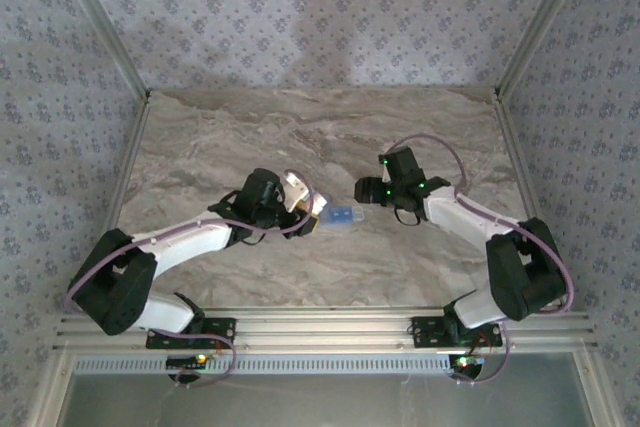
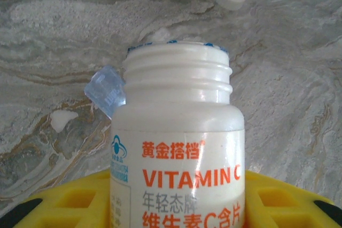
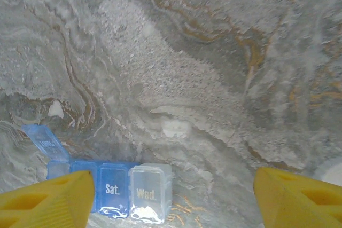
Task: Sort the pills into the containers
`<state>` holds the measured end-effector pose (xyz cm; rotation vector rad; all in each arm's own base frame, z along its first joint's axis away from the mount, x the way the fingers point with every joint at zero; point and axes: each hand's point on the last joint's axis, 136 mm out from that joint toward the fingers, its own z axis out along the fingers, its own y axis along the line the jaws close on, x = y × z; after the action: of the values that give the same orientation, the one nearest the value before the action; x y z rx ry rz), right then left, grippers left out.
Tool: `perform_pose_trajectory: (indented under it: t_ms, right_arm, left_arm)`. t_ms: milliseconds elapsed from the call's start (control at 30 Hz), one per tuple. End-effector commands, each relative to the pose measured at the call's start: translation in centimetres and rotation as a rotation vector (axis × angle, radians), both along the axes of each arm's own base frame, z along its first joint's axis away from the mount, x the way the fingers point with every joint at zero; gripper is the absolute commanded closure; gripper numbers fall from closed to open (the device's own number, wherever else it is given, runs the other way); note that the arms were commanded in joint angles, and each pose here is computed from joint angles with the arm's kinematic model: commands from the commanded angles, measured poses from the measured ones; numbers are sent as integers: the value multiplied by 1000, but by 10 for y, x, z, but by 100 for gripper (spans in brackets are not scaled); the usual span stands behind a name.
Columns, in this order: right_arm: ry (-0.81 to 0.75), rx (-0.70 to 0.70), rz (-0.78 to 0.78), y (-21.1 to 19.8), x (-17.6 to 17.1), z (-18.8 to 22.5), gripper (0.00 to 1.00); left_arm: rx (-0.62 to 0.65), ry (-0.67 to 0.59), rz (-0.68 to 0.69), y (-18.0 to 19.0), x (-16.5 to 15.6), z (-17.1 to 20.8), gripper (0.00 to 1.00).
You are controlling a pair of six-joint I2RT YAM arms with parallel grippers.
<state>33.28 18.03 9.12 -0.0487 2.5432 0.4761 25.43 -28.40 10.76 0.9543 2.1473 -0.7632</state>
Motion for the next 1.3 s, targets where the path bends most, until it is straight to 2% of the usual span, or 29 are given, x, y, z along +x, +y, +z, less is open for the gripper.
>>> perform_pose_trajectory:
  t_ms: [0,400,1267]
  right_arm:
    - [47,-33,11,5,-2,-8,21]
    - [115,-83,23,9,-5,-38,23]
    - [137,-67,47,16,-15,-44,24]
  left_arm:
    - [29,42,21,3,-3,-12,100]
    - [100,105,23,3,-3,-28,100]
    - [179,133,-33,-13,-6,-34,100]
